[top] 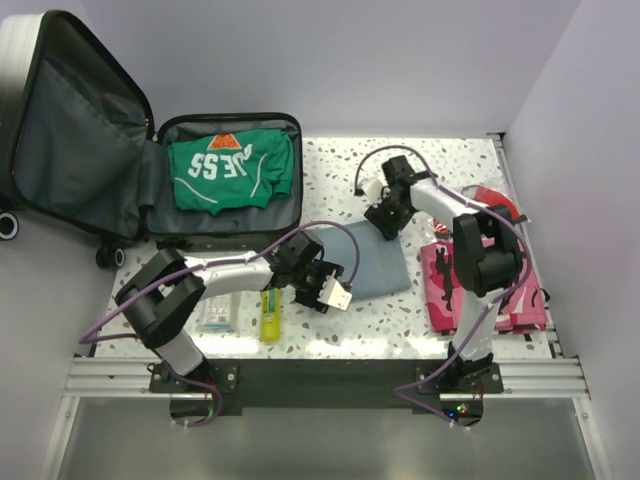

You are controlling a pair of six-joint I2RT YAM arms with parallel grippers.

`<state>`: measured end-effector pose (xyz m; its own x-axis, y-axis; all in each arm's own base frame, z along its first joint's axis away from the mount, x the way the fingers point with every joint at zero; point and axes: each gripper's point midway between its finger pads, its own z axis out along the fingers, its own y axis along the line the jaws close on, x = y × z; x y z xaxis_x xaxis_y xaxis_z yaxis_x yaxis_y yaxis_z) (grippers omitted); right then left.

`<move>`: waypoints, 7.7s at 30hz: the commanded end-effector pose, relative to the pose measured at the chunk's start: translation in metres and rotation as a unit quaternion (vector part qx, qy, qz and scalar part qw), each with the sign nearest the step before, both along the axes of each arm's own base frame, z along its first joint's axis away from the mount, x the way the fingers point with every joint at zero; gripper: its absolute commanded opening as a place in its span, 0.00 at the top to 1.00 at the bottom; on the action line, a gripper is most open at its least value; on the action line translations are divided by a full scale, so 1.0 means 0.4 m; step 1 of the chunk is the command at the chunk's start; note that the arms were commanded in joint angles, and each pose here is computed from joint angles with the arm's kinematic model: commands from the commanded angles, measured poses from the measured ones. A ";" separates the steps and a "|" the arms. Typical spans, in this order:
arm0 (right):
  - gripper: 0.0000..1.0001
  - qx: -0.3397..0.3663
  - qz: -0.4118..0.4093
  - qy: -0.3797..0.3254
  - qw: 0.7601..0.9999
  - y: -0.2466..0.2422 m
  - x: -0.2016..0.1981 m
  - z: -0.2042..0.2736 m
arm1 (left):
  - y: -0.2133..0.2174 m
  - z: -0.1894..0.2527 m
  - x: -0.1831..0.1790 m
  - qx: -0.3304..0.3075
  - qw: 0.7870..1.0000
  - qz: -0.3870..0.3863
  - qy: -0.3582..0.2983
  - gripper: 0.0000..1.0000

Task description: Pack the luggage

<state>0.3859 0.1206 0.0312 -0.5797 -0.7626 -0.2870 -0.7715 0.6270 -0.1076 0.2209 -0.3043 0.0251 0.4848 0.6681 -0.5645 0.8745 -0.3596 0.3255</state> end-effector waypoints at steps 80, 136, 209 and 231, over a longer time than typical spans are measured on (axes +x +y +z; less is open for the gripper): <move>1.00 0.251 0.132 -0.492 0.823 0.135 0.218 0.985 | 0.130 1.048 0.562 -0.386 0.812 0.310 -0.308 1.00; 1.00 0.262 0.238 -0.661 0.662 0.915 0.252 0.785 | 0.998 0.844 0.656 -0.278 0.662 0.527 -0.454 1.00; 0.01 0.264 0.057 -0.576 0.772 0.693 0.434 0.738 | 1.012 0.627 0.818 -0.273 0.660 0.678 -0.175 0.30; 0.10 -0.057 0.025 0.000 0.998 -0.311 -0.320 0.368 | 0.336 0.498 0.424 -0.257 0.836 0.479 0.081 0.00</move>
